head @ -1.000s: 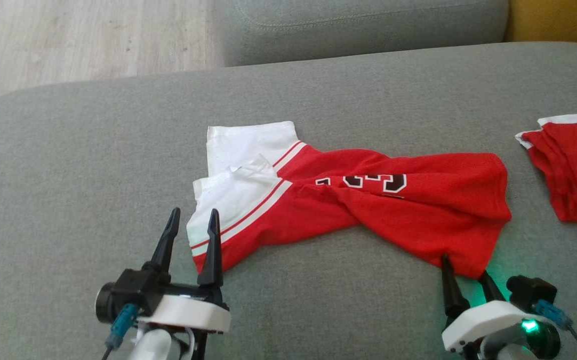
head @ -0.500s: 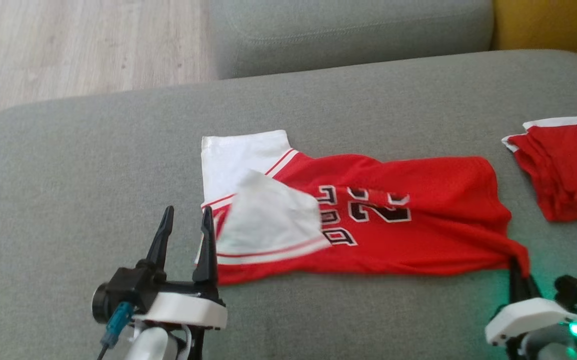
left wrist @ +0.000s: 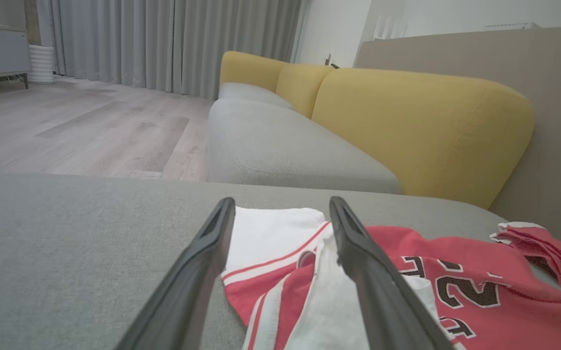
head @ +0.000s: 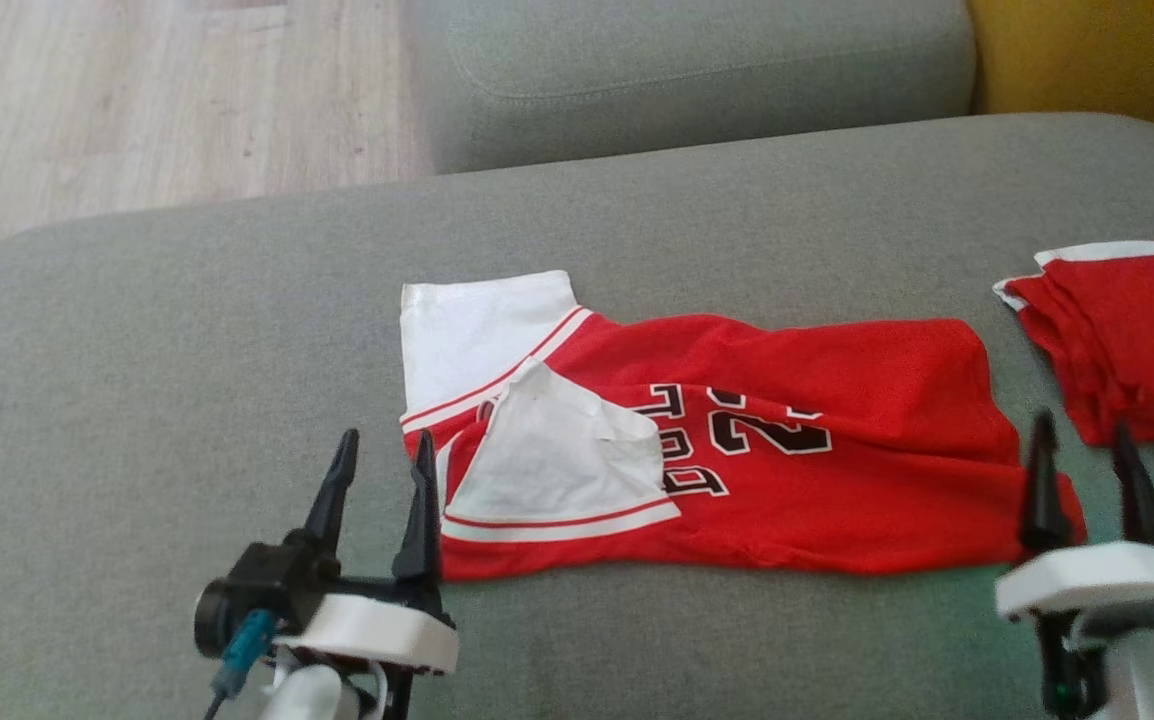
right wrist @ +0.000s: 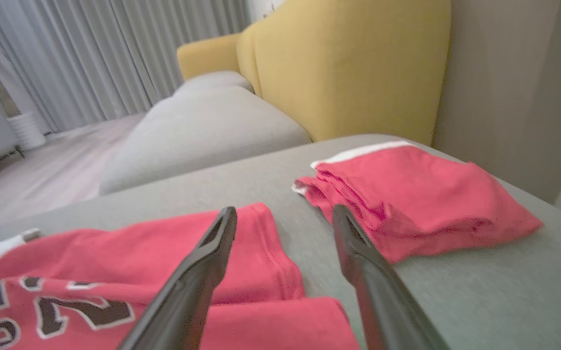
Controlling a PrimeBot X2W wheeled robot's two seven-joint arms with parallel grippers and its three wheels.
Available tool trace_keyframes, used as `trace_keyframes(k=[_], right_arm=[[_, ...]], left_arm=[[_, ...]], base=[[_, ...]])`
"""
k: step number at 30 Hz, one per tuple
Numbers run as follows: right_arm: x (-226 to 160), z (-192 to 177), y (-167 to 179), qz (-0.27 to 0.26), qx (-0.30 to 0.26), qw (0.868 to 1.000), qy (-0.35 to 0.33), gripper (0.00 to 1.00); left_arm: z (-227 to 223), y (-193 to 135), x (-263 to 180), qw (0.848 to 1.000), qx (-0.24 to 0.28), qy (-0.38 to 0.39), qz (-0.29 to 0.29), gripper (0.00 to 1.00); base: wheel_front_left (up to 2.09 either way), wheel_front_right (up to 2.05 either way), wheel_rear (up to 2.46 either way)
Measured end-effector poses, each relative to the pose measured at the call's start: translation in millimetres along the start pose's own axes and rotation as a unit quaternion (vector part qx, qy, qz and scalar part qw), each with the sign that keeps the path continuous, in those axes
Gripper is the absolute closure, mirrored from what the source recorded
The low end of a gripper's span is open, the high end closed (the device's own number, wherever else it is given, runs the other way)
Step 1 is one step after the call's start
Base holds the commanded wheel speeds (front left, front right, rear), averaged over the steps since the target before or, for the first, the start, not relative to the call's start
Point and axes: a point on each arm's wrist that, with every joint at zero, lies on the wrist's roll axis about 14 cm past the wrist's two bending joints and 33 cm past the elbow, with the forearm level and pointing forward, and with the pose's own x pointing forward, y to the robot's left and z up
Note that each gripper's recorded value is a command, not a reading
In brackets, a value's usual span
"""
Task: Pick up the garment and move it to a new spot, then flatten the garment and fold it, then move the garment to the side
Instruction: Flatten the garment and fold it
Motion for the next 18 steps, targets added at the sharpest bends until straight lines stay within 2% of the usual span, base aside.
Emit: trace_keyframes(k=[5,11,18], right_arm=[[-1.2,25.8,28.6,0.043,0.024,0.998,-0.046,0.0],[-12.6,8.5,29.5,0.045,0.032,0.998,-0.022,0.0],[-15.6,-1.5,22.0,0.031,0.038,0.999,-0.007,0.0]], left_arm=[[-24.1,-10.3,8.5,0.998,0.01,0.045,-0.03,0.0],[-42.7,-37.0,41.1,0.986,0.045,0.118,-0.107,0.0],[-63.4,-37.1,73.2,0.968,0.1,0.187,-0.135,0.0]], base=[[0.0,0.0,0.0],[0.0,0.0,0.0],[0.0,0.0,0.0]])
